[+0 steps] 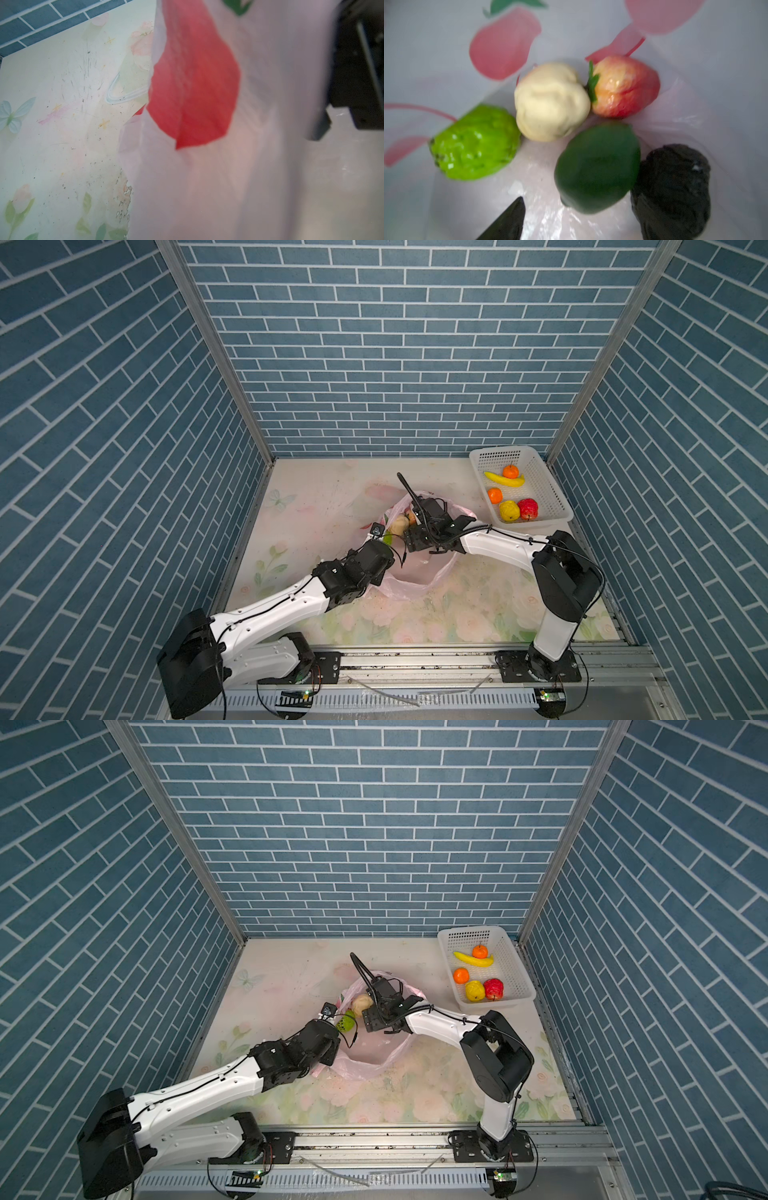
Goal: Untie the knot of the plastic bag and take out the fruit
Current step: 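Lower the right gripper into the bag and close on the dark green fruit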
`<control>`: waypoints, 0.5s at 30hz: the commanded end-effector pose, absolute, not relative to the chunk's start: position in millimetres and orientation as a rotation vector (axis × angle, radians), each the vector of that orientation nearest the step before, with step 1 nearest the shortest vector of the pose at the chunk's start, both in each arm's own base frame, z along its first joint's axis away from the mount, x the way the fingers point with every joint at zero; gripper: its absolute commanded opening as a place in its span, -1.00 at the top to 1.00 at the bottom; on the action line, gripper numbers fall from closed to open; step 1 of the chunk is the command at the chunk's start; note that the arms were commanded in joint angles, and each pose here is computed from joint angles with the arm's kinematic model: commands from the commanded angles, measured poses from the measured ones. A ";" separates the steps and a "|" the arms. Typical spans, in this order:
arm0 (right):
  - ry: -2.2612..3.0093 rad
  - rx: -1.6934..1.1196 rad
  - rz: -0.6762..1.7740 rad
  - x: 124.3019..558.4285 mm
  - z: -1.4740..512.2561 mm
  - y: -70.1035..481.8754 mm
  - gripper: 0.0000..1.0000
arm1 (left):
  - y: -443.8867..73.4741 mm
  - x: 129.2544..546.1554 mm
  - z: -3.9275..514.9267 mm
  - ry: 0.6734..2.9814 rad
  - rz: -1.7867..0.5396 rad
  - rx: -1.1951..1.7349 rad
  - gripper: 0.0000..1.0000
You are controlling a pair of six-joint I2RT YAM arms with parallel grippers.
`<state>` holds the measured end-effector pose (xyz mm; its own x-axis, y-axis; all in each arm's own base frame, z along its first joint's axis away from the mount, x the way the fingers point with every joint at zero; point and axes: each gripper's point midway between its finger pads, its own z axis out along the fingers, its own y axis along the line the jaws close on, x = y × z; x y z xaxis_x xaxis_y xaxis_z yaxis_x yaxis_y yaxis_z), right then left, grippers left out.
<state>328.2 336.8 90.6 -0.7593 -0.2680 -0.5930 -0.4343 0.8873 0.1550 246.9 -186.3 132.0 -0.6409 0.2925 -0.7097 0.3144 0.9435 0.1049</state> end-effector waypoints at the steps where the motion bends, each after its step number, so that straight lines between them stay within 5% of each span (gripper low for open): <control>1: 2.418 -0.323 0.436 351.4 111.4 351.6 -0.70 | -188.0 246.9 131.5 2.304 -0.039 0.434 1.00; 15: 2.588 -0.168 0.359 342.4 61.5 335.3 -0.64 | -190.5 247.7 130.7 2.305 -0.044 0.442 1.00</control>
<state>339.2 342.1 68.0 -0.8363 -0.1203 -0.5349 -0.2741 0.9367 0.2180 247.8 -189.1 130.9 -0.6404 0.2922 -0.7103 0.3194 0.9424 0.0997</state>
